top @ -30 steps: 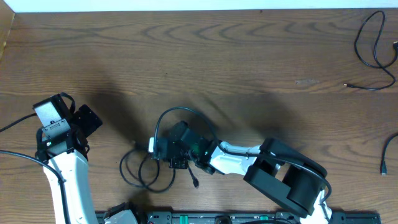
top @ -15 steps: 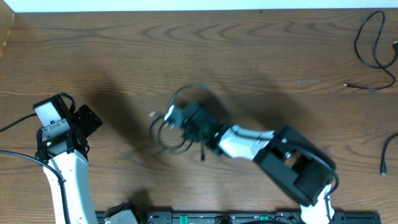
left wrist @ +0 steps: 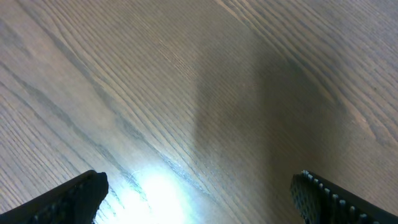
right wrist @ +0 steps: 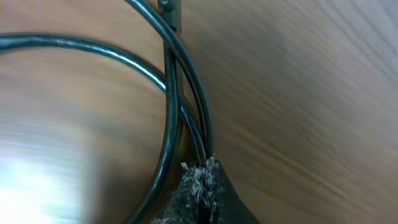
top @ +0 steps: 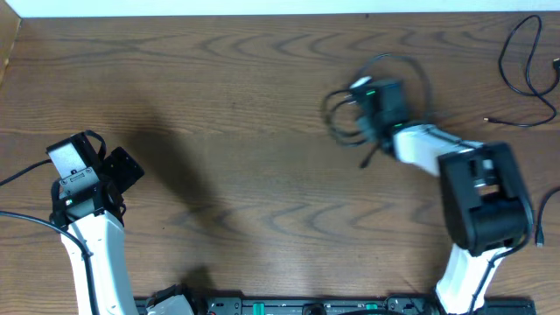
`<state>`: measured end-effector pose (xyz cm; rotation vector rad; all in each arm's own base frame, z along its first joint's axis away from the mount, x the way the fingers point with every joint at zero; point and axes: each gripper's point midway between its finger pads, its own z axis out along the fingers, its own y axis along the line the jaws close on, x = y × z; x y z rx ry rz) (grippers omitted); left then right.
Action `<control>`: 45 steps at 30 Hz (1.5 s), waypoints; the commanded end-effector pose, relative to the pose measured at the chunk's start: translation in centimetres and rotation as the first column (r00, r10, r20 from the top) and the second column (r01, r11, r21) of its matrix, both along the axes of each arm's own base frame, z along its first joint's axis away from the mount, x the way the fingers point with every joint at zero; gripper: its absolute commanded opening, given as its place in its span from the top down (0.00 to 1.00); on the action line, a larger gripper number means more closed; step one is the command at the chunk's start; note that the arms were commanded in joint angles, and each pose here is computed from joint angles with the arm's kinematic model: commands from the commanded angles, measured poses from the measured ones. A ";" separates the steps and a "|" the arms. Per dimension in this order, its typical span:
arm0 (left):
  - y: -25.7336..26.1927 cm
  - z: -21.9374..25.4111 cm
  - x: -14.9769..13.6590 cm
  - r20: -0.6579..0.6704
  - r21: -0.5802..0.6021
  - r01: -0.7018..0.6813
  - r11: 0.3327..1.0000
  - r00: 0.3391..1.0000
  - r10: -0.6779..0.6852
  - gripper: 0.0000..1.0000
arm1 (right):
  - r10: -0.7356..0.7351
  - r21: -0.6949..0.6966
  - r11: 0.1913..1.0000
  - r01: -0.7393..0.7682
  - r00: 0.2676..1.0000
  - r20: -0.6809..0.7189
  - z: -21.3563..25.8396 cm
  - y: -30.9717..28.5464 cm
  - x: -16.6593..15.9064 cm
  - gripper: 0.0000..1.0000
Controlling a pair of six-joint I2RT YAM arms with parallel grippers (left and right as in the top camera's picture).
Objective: Untangle cables
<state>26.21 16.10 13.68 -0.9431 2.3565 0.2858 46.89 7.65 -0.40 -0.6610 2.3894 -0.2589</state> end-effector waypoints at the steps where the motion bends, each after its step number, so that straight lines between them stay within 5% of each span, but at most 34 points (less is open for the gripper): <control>1: 0.3 0.5 0.0 0.002 0.021 0.001 1.000 1.000 -0.001 0.02 | -0.185 -0.044 0.983 0.179 0.956 -0.229 -6.9 -7.4 -5.2 0.99; 5: 0.3 0.5 0.0 0.002 0.021 0.001 1.000 1.000 -0.001 0.02 | -0.410 -0.013 0.908 0.419 0.881 -0.236 -7.0 -14.8 -6.1 0.99; 11: 0.3 0.5 0.0 0.002 0.021 0.001 1.000 1.000 -0.001 0.02 | -0.735 0.113 0.618 0.778 0.622 -0.269 -7.3 -24.6 -9.4 0.99; 16: 0.3 0.5 0.0 0.002 0.021 0.001 1.000 1.000 -0.001 0.02 | -0.792 0.262 0.427 0.866 0.497 -0.354 -7.4 -28.7 -11.9 0.99; 20: 0.3 0.5 0.0 0.002 0.021 0.001 1.000 1.000 -0.001 0.02 | -0.778 0.370 0.353 0.859 0.490 -0.393 -6.7 -30.9 -13.2 0.98; 23: 0.3 0.5 0.0 0.002 0.021 0.001 1.000 1.000 -0.001 0.02 | -0.723 0.496 0.372 0.784 0.580 -0.374 -4.6 -31.2 -12.7 0.83; 26: 0.3 0.5 0.0 0.002 0.021 0.001 1.000 1.000 -0.001 0.02 | -0.742 0.546 0.372 0.751 0.594 -0.312 -1.5 -32.6 -12.4 0.63; 32: 0.3 0.5 0.0 0.002 0.021 0.001 1.000 1.000 -0.001 0.02 | -0.759 0.581 0.494 0.647 0.647 -0.074 8.0 -33.7 -10.7 0.31; 35: 0.3 0.5 0.0 0.002 0.021 0.001 1.000 1.000 -0.001 0.02 | -0.747 0.592 0.562 0.578 0.662 0.064 13.7 -33.1 -10.1 0.01; 45: 0.3 0.5 -0.1 -0.001 0.019 0.001 1.000 1.000 -0.001 0.02 | -0.590 0.581 0.750 0.315 0.716 0.374 27.5 -25.3 -9.5 0.01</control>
